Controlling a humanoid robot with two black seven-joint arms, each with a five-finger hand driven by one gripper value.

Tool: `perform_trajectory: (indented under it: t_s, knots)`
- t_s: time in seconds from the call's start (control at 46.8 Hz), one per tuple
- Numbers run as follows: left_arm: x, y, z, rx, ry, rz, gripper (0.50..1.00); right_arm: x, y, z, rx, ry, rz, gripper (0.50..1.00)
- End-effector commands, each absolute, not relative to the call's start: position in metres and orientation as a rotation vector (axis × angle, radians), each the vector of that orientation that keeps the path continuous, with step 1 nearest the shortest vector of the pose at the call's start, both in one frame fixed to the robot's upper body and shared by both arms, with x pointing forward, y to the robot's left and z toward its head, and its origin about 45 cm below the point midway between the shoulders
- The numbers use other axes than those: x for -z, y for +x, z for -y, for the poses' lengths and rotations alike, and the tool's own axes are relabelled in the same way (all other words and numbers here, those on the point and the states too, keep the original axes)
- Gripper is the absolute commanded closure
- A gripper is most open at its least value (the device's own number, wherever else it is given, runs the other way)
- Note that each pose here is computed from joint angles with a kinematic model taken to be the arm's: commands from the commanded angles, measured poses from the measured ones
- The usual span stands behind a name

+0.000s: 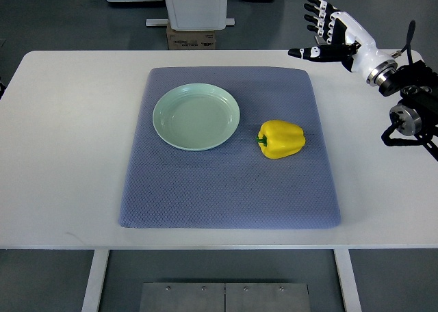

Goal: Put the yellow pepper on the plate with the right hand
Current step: 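Move the right hand over the yellow pepper, fingers open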

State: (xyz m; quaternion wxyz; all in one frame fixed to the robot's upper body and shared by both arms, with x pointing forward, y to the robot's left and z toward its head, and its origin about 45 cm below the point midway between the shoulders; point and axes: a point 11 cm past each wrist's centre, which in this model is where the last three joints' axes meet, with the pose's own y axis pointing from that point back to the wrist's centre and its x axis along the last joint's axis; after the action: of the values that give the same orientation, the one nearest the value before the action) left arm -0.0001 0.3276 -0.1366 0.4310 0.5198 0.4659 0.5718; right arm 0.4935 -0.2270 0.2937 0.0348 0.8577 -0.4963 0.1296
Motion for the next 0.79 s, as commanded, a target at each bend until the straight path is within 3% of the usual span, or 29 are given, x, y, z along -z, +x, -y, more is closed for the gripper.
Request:
perform_trajectory:
  t_s: [0.0,0.278,0.77]
  knots:
    - [0.137,0.0,-0.328,-1.426,1.296,-1.162,0.5,-0.298,0.492,0.219,-0.489,2.634,1.442,0.5]
    - [0.137,0.0,-0.328,-1.426,1.296,-1.162,0.5,-0.297,0.477,0.191,-0.786,2.621,1.063,0.5]
    - [0.137,0.0,-0.328,-1.426,1.296,-1.162,0.5,-0.267,0.453,0.178,-0.911,2.464,0.633,0.5]
